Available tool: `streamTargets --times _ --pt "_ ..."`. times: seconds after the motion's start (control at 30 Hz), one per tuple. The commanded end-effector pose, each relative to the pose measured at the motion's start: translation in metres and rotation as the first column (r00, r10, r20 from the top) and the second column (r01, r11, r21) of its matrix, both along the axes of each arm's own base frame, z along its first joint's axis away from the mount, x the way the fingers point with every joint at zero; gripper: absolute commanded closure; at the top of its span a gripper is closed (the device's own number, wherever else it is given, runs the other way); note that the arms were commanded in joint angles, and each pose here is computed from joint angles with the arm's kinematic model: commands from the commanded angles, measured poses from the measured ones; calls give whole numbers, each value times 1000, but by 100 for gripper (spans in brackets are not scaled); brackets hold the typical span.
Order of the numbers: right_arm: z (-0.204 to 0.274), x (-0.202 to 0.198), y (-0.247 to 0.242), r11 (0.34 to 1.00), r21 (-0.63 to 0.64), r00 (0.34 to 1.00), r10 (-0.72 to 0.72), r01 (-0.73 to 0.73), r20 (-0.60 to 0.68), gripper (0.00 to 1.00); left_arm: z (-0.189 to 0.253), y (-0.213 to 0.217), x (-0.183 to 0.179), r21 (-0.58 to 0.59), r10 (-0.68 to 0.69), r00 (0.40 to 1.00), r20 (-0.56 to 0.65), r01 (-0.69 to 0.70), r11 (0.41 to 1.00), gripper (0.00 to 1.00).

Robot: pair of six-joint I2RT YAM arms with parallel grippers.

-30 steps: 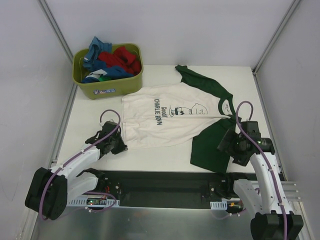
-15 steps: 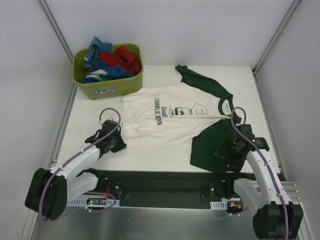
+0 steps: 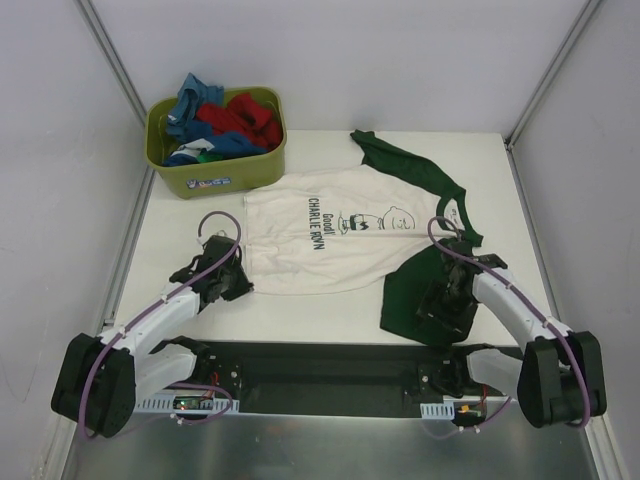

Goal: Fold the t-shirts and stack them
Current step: Flatten out the tshirt

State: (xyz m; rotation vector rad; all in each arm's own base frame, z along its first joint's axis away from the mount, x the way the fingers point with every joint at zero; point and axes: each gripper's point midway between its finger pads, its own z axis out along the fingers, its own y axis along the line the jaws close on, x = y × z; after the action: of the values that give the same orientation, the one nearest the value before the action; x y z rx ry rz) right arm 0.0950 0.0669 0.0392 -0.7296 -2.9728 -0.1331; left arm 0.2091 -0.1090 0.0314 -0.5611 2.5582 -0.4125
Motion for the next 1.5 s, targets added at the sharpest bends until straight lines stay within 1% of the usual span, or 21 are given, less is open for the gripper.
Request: streamTargets --times 0.0,0.3,0.47,0.53,0.63,0.67,0.73,0.77,0.83,0.87,0.97,1.0,1.03,1.1,1.17,1.2,1.27,1.3,1.37,1.4,1.47 --pt "-7 11 4 1000 -27 1000 0 0 -2 29 10 6 13 36 8 999 38 -9 999 100" --pt "-26 41 -10 990 -141 999 34 -32 15 31 6 10 13 45 17 1000 21 -18 999 100" --pt "-42 49 8 998 -58 1000 30 -30 1 35 7 11 14 46 16 1000 26 -17 999 100" --pt "-41 60 7 996 -74 998 57 -54 29 39 8 11 14 48 14 999 33 -15 999 100" --pt "-38 71 14 997 -49 994 69 -65 80 50 10 12 15 48 14 999 43 -16 999 100" --pt "-38 74 15 997 -44 993 72 -68 97 58 10 12 15 48 14 999 41 -16 999 100" --pt "-36 76 15 995 -52 990 86 -80 108 67 12 11 16 43 14 999 49 -16 999 100" --pt "-35 75 13 995 -59 991 88 -82 105 77 13 11 17 41 12 999 53 -14 999 100" --pt "-29 77 11 993 -73 987 98 -89 129 90 19 10 18 32 11 998 69 -13 999 100" --pt "-26 75 9 993 -80 986 99 -88 133 99 22 9 19 26 10 997 78 -12 1000 100" --pt "0 82 -4 986 -150 970 103 -70 221 99 44 4 25 -11 9 990 142 -7 1000 100" --pt "17 88 -12 982 -182 949 100 -46 300 99 59 2 27 -33 9 982 187 -3 999 100" --pt "29 87 -17 979 -200 940 101 -37 324 99 70 1 30 -46 10 976 219 0 999 100" --pt "75 103 -25 976 -219 868 99 12 487 100 108 -2 36 -88 18 945 327 11 996 100" --pt "108 103 -34 970 -241 818 108 38 566 99 139 -4 38 -109 17 911 411 31 994 100" --pt "150 111 -39 969 -232 733 97 85 673 99 174 -3 40 -132 31 869 494 40 990 100" --pt "191 109 -48 965 -235 655 102 118 749 99 213 -2 38 -143 32 815 578 63 988 100" --pt "232 108 -54 963 -213 559 87 164 825 99 253 -1 35 -163 46 759 650 80 983 100" --pt "278 102 -62 962 -189 448 84 197 890 99 293 0 28 -166 43 696 716 110 980 100" --pt "322 93 -67 964 -139 330 59 225 942 99 333 3 21 -178 60 633 772 125 976 100" --pt "364 80 -71 968 -104 205 57 229 977 99 369 3 8 -171 47 571 820 165 971 100"
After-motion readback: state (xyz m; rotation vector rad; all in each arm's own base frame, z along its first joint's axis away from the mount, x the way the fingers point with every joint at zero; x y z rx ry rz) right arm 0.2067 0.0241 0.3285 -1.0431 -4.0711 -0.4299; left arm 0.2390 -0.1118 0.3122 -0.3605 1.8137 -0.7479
